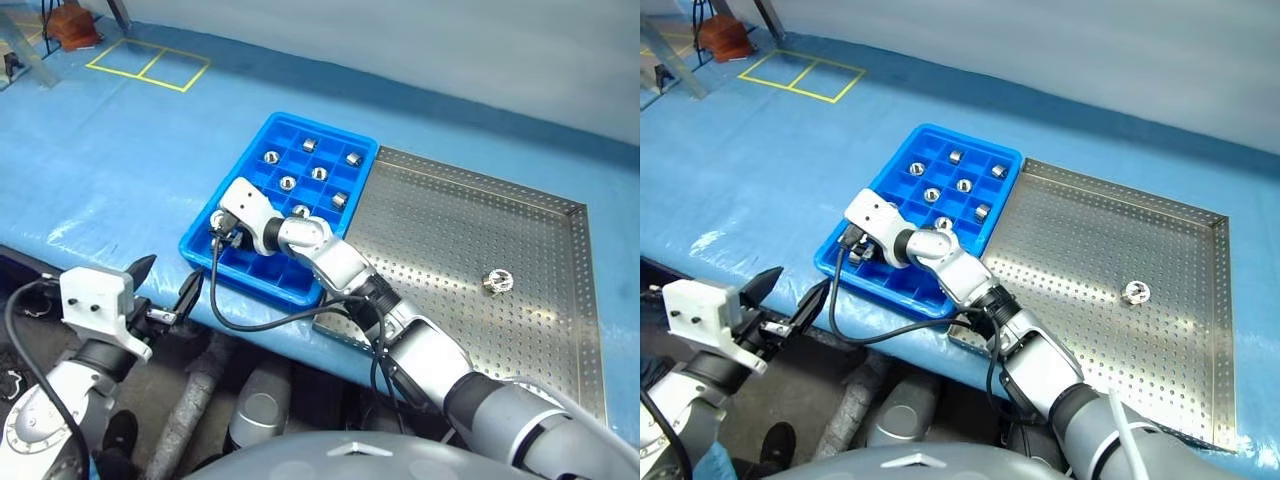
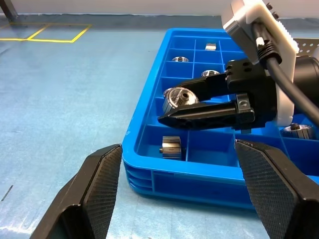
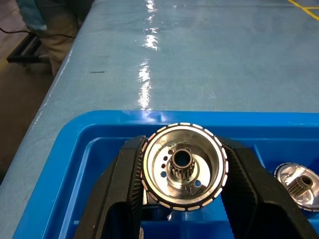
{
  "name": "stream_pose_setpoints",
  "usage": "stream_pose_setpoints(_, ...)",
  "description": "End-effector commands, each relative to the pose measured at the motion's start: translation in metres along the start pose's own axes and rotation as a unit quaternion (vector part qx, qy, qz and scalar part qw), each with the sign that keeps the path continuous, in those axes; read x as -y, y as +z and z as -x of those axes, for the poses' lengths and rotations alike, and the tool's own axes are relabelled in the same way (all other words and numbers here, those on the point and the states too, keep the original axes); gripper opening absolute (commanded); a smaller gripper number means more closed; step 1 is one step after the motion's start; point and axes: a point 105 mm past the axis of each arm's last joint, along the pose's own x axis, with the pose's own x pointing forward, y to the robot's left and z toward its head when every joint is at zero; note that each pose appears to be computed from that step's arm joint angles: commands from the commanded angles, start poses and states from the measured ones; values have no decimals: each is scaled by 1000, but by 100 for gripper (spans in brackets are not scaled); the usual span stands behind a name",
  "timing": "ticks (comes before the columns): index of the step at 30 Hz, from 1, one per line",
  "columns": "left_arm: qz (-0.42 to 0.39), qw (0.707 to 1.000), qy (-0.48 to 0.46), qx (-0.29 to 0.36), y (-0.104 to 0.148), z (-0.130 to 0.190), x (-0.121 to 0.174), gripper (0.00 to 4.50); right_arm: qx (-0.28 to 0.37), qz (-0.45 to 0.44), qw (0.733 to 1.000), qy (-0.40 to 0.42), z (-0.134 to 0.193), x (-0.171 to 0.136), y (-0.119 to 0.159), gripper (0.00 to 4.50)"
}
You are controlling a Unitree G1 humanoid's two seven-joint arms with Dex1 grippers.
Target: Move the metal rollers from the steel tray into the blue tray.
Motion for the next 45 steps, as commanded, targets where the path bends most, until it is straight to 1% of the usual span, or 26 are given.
stream_pose_setpoints(1,-9,1000,-17,15,7,-2,6,399,62,20,998,17,-9,-11,45,178)
stream_pose_setpoints(14,-11,999,-46,11,7,-13,9,399,71,29,997,-3,15,4,50,178)
stream_pose_setpoints(21,-13,998,-61,12,9,-19,11,399,30,23,999,-32,20,17,24,178)
stream_pose_setpoints(26,-12,998,-68,12,9,-21,14,399,-9,18,999,-41,22,23,0,178)
stream_pose_setpoints(37,-12,998,-63,10,9,-21,12,399,-53,7,999,-2,19,1,-30,178)
stream_pose_setpoints(39,-11,998,-66,11,9,-21,13,399,-61,14,998,-2,18,-1,-35,251)
stream_pose_setpoints(41,-11,998,-68,10,9,-22,14,399,-63,13,998,-4,17,-1,-36,302)
stream_pose_setpoints(43,-11,997,-74,11,9,-24,15,399,-46,8,999,-27,16,5,-30,362)
stream_pose_setpoints(44,-12,997,-79,12,10,-26,16,399,-41,2,998,-40,16,9,-27,399)
stream_pose_setpoints(45,-13,996,-83,12,11,-27,17,399,-37,3,998,-50,17,13,-25,423)
